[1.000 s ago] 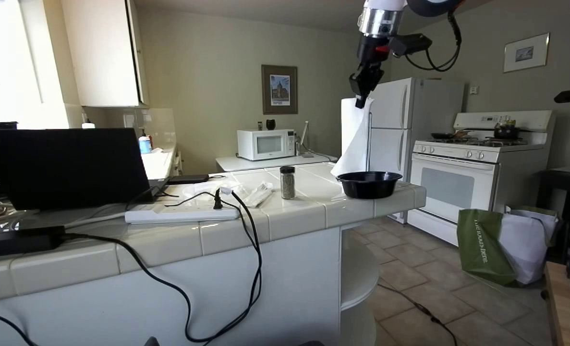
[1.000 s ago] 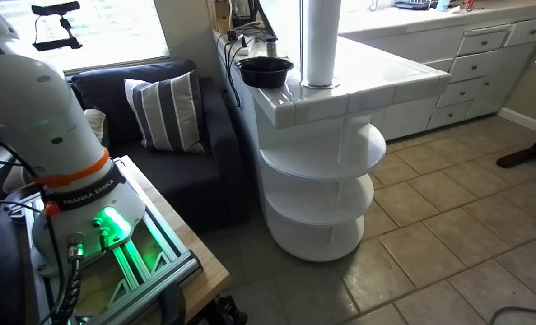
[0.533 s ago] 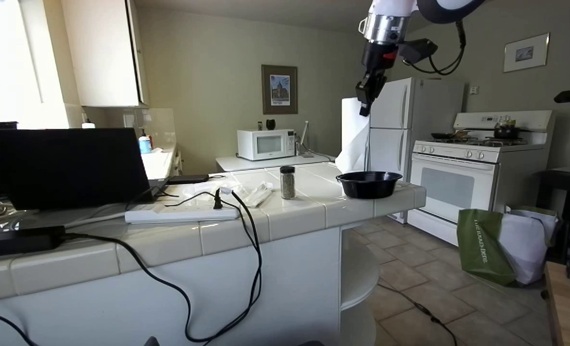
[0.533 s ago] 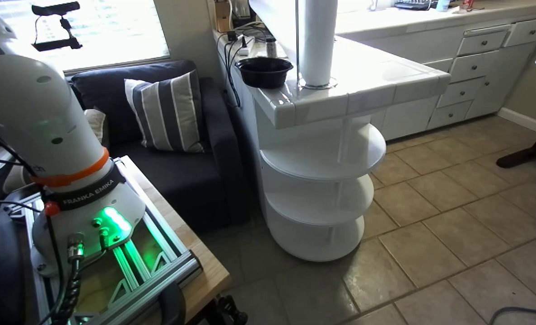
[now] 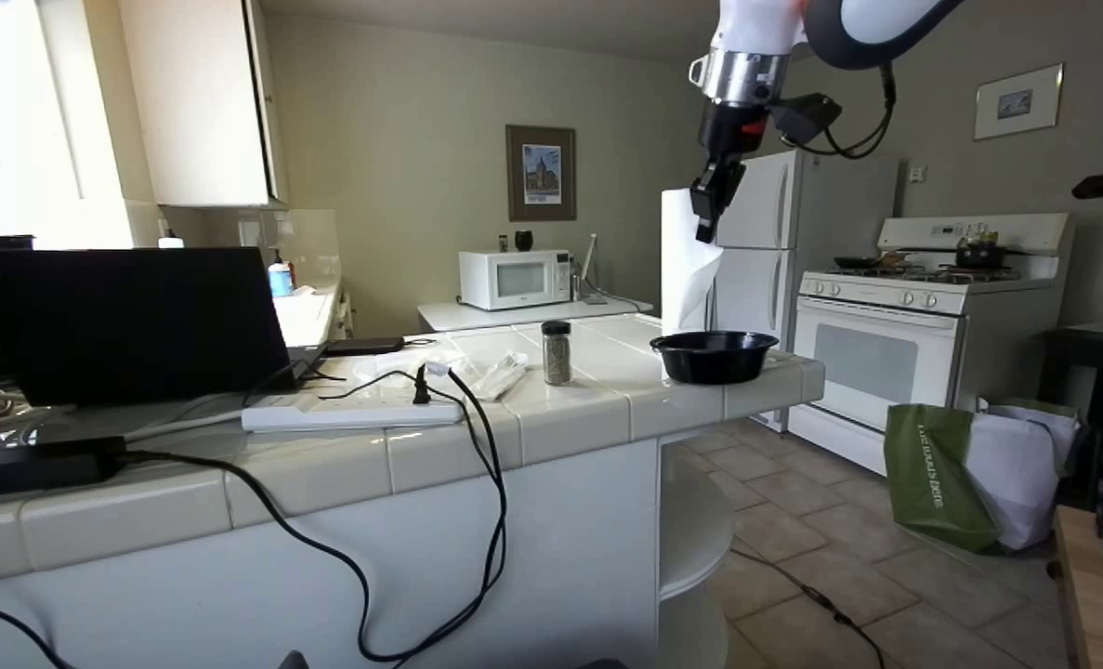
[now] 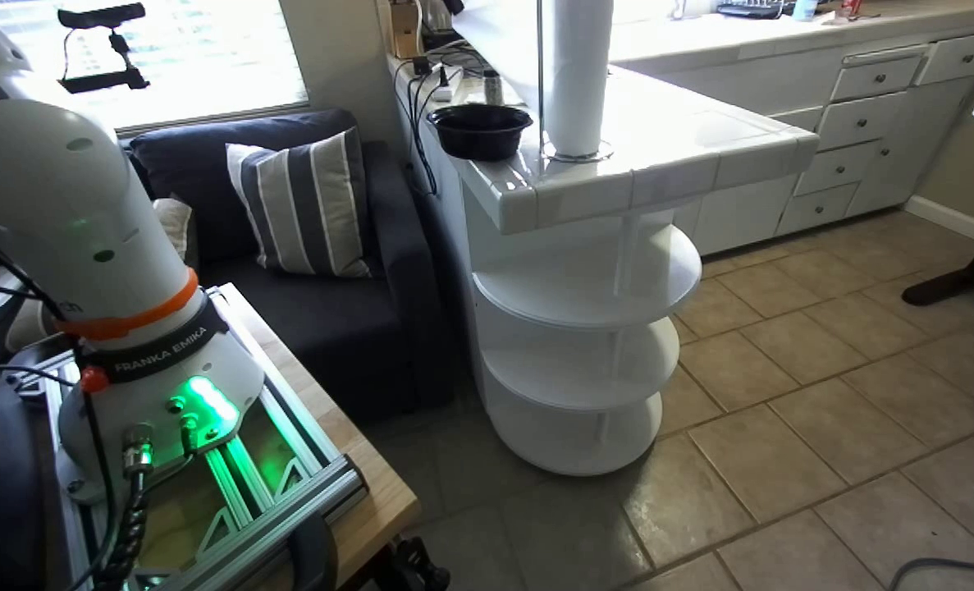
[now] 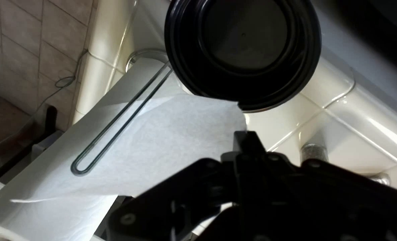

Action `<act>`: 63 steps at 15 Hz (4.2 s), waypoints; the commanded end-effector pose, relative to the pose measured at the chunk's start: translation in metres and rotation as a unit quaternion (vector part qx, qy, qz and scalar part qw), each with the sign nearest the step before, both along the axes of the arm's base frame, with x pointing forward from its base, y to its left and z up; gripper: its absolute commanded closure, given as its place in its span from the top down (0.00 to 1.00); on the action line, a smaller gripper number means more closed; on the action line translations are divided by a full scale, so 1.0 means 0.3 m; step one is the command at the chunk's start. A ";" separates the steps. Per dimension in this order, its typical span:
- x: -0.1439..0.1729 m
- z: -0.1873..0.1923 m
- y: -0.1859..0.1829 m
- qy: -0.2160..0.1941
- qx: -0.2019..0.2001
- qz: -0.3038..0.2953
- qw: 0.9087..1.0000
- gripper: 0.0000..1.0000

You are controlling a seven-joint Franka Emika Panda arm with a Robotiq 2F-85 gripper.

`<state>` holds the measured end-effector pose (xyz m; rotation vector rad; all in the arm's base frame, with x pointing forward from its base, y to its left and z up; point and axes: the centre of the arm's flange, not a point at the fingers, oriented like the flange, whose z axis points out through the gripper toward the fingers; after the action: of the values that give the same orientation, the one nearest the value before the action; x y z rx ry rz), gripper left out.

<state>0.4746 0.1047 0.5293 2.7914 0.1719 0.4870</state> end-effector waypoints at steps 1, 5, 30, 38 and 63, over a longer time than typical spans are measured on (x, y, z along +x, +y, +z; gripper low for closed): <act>0.018 -0.088 0.024 0.021 -0.004 0.024 0.999 0.00; 0.045 -0.169 0.071 0.046 -0.016 0.040 0.998 0.00; 0.072 -0.144 -0.064 0.150 -0.025 -0.034 0.988 0.00; -0.090 0.031 -0.281 0.232 0.011 -0.120 0.965 0.00; 0.173 -0.154 -0.670 0.043 0.044 -0.345 0.936 0.00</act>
<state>0.5169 -0.0873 0.5069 2.7517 -0.7284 0.2236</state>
